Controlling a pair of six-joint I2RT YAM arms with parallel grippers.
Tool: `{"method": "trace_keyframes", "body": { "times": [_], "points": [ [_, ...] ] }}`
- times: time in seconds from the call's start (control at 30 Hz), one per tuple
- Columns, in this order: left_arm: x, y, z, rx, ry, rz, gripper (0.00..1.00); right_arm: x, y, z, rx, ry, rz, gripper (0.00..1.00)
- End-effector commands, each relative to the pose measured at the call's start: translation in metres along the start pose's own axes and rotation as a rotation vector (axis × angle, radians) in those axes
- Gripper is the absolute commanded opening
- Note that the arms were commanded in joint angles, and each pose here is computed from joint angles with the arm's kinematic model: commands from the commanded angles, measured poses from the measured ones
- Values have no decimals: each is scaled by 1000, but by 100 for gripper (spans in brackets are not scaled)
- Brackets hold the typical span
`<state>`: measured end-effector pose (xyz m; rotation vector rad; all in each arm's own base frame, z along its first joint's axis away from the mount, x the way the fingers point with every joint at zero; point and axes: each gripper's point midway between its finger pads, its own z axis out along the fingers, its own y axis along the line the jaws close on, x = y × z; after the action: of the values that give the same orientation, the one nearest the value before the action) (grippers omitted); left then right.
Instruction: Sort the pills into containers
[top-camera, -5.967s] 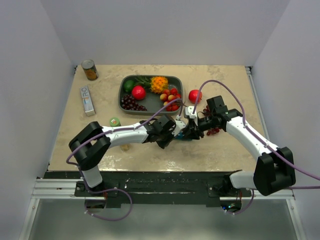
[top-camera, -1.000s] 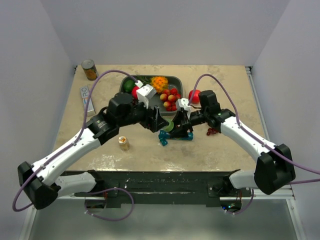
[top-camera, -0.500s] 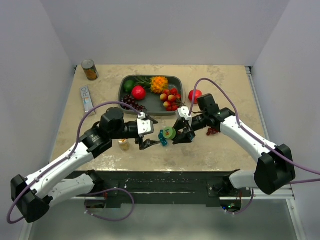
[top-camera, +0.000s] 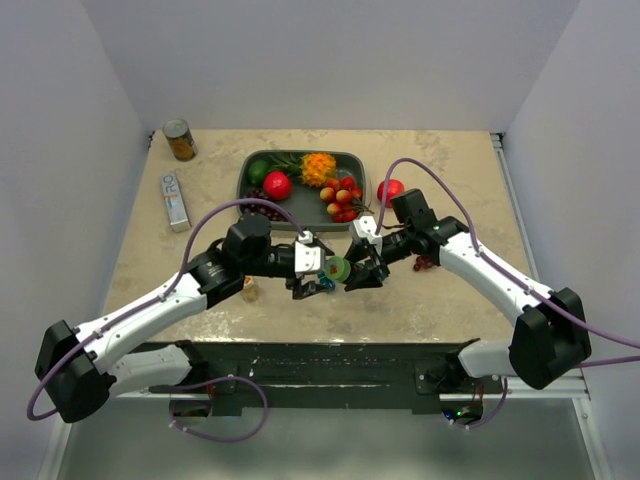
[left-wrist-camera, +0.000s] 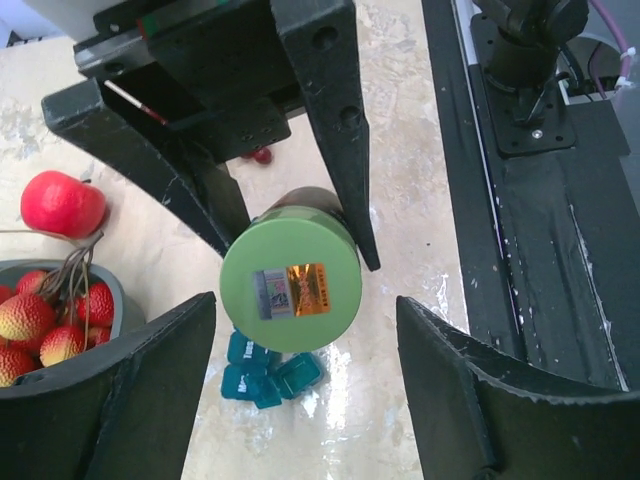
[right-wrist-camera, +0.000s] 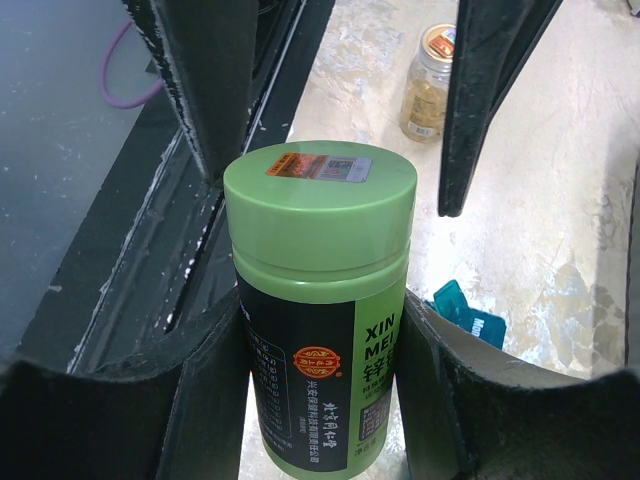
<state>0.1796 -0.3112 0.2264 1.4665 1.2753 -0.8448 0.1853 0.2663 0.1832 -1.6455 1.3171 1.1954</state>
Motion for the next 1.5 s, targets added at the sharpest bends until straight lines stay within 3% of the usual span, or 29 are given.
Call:
{"method": "trace_keyframes", "body": {
  "times": [0.0, 0.73, 0.83, 0.87, 0.93, 0.97, 1.07, 1.17, 1.23, 1.27, 1.37, 1.47],
  "points": [
    [-41, 9, 4, -8, -122, 115, 76, -13, -7, 0, 2, -15, -47, 0],
    [-36, 13, 12, -20, -85, 71, 68, -12, -9, 0, 10, -10, -40, 0],
    [-33, 11, 13, -8, -61, 33, 46, -11, -10, 0, 14, -7, -38, 0],
    [-32, 11, 13, -5, -53, 16, 33, -11, -10, 0, 13, -6, -37, 0],
    [-33, 10, 12, -11, -50, -38, 22, -10, -13, -1, 25, 0, -30, 0],
    [-31, 12, 11, -30, -41, -67, 4, -11, -14, -1, 31, 3, -32, 0],
    [-27, 21, 5, -145, -22, -272, 0, -10, -20, -2, 65, 16, -22, 0],
    [-15, 24, -2, -308, -19, -721, 0, -12, -31, -9, 129, 18, -7, 0],
    [-6, 23, -8, -391, 8, -931, 0, -14, -41, -16, 188, 13, 8, 0],
    [-5, 24, -9, -460, -26, -1153, 0, -14, -44, -19, 208, 10, 10, 0],
    [-10, 10, -3, -449, -55, -1548, 0, -15, -51, -23, 249, 6, 16, 0],
    [-20, 11, 3, -424, -87, -1697, 0, -12, -52, -22, 252, 8, 28, 0]
  ]
}}
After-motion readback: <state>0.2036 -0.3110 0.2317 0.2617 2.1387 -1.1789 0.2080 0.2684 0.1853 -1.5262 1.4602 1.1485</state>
